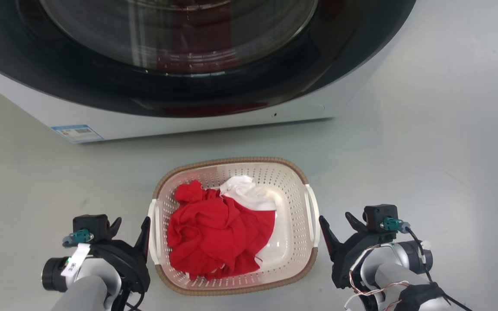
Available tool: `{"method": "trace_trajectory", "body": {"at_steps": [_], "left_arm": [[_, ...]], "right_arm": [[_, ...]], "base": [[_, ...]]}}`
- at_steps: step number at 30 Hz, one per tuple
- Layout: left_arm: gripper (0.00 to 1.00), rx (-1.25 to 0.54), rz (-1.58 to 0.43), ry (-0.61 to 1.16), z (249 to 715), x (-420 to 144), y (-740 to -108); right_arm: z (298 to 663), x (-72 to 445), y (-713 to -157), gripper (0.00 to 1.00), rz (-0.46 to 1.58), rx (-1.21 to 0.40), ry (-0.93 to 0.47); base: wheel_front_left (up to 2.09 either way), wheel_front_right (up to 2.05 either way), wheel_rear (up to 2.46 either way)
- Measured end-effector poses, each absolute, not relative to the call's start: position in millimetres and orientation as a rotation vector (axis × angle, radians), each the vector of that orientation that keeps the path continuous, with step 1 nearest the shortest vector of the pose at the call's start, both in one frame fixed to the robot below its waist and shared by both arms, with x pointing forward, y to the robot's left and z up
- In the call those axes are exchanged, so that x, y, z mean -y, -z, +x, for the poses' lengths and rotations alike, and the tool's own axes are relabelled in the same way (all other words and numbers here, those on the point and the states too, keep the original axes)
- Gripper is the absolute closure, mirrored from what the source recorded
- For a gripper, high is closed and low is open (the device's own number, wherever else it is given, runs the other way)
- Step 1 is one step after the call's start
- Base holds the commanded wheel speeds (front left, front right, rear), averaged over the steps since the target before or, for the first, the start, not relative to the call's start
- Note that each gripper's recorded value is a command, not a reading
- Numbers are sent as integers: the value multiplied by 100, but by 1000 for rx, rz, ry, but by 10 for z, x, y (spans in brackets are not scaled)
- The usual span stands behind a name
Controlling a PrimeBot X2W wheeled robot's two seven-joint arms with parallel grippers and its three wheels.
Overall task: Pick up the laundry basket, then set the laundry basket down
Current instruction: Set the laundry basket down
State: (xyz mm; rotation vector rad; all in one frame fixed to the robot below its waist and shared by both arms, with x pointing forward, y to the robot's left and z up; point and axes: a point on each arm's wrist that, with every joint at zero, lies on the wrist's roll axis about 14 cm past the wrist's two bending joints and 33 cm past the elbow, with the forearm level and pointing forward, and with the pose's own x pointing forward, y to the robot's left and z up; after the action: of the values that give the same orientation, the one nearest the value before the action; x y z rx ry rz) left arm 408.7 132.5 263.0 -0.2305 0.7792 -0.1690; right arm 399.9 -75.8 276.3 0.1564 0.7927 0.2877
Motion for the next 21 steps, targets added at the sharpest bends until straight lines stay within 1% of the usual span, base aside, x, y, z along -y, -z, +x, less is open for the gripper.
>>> {"method": "trace_trajectory", "body": {"at_steps": [9,21], "left_arm": [[0,-638,-230,207,4136,-1286,-3095],[0,-404,-205,198,4235,-1383,-3792]], "right_arm": [[4040,804,-3141,0,146,-679,-293],[4152,829,-3679,0,118,-506,-306]], "base": [[0,0,0],[0,0,0]]}}
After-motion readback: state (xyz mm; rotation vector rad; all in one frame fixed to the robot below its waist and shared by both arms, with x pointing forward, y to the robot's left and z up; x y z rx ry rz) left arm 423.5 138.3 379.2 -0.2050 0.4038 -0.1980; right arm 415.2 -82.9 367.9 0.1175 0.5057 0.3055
